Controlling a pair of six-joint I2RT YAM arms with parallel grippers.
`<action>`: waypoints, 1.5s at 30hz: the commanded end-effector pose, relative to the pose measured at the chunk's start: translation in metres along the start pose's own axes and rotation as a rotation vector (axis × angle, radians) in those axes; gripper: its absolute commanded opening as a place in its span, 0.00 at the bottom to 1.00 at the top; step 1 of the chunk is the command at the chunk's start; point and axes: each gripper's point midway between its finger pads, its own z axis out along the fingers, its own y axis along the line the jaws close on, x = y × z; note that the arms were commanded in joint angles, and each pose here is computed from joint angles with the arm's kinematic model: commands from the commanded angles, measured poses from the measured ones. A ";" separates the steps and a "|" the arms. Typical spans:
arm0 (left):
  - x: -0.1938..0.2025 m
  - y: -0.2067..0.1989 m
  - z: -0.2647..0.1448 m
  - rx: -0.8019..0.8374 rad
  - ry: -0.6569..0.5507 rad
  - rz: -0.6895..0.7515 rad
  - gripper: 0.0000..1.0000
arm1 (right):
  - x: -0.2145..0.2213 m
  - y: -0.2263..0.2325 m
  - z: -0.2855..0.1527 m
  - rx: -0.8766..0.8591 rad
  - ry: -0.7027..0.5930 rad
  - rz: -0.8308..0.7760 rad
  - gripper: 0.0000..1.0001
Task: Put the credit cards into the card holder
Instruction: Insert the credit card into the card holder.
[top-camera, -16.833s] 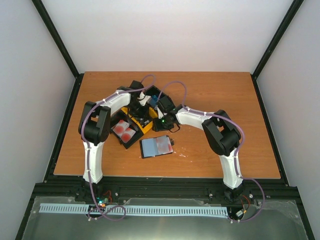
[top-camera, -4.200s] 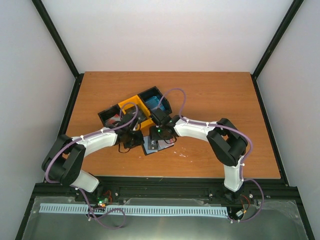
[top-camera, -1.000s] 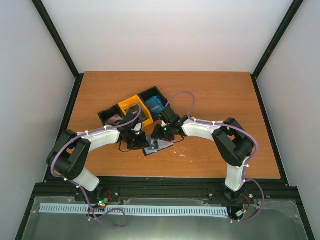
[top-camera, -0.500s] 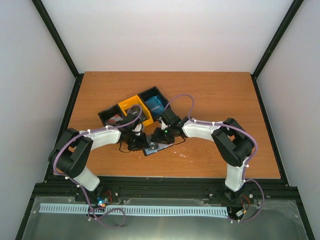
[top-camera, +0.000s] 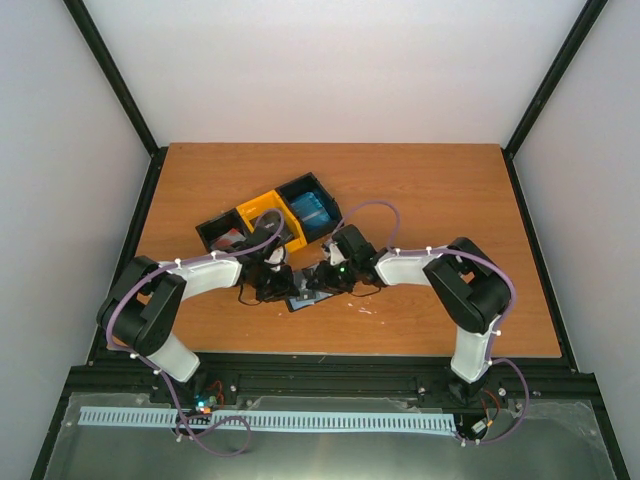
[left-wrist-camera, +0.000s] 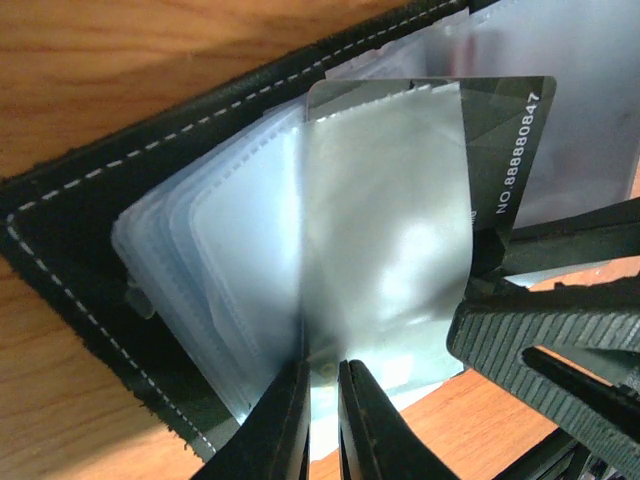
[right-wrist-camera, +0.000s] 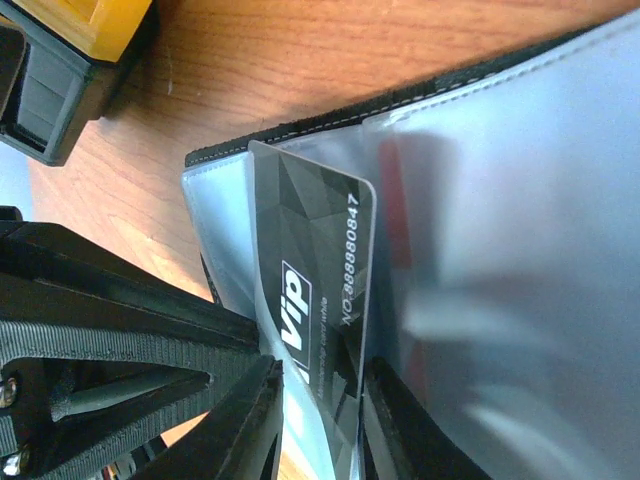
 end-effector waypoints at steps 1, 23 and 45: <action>0.013 0.033 0.008 -0.123 0.031 -0.027 0.12 | -0.015 0.017 -0.010 -0.111 -0.060 -0.017 0.23; -0.003 0.015 -0.020 -0.099 -0.075 -0.010 0.40 | -0.014 -0.018 -0.008 -0.019 0.035 -0.102 0.03; -0.003 0.031 -0.014 -0.157 -0.081 -0.074 0.18 | 0.008 -0.010 0.007 -0.114 0.143 -0.076 0.03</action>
